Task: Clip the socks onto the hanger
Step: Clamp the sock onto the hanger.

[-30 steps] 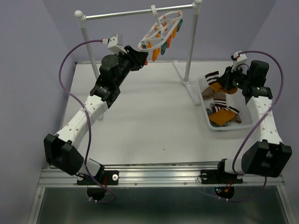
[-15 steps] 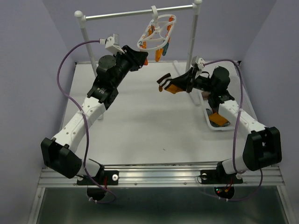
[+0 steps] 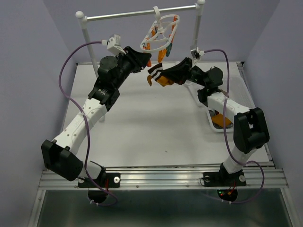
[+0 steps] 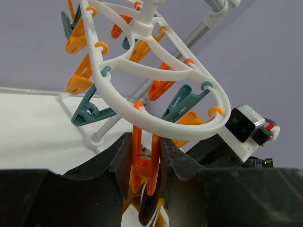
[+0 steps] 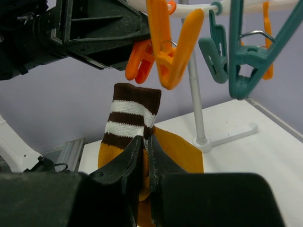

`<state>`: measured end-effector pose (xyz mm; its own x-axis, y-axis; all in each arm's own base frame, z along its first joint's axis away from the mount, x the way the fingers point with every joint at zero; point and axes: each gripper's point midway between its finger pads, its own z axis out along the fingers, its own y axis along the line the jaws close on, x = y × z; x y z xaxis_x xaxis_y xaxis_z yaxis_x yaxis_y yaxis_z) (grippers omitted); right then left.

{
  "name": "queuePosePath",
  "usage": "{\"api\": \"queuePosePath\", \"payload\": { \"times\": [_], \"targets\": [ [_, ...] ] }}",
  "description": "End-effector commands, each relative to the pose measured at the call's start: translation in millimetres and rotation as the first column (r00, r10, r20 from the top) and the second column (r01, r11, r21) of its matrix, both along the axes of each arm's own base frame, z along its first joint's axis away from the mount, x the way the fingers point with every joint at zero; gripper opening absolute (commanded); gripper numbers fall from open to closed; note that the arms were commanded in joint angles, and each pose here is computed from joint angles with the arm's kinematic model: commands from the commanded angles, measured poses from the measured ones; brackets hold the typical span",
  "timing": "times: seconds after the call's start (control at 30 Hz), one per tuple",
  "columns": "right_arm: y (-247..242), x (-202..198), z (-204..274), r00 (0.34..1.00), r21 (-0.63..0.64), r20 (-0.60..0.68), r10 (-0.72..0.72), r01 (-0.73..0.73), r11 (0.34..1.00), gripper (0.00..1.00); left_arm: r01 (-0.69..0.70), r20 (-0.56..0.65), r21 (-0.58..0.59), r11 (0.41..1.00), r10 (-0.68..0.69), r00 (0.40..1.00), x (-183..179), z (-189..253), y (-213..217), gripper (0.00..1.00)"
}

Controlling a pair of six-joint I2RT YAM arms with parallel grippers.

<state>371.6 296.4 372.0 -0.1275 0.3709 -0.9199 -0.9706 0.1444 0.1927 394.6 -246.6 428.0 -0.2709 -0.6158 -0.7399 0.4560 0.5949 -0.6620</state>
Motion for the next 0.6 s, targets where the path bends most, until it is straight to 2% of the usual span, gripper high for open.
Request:
{"api": "queuePosePath", "payload": {
  "times": [0.0, 0.2, 0.57],
  "targets": [
    [9.5, -15.2, 41.9, 0.996, 0.078, 0.085, 0.008, -0.014, 0.997, 0.01, -0.005, 0.061, -0.054, 0.999, 0.008, 0.998, -14.6, 32.7, 10.9, 0.0],
    [17.8, -6.4, 47.3, 0.994, 0.063, 0.093, -0.061, 0.055, 0.996, 0.01, -0.008, 0.061, -0.055, 0.998, 0.011, 0.998, -15.4, 32.1, 11.4, 0.0],
    [27.3, -1.6, 39.5, 0.997, 0.031, 0.068, -0.036, 0.034, 0.999, 0.01, -0.013, 0.067, -0.063, 0.998, 0.017, 0.998, -17.2, 34.2, 13.3, 0.0]
  ]
}}
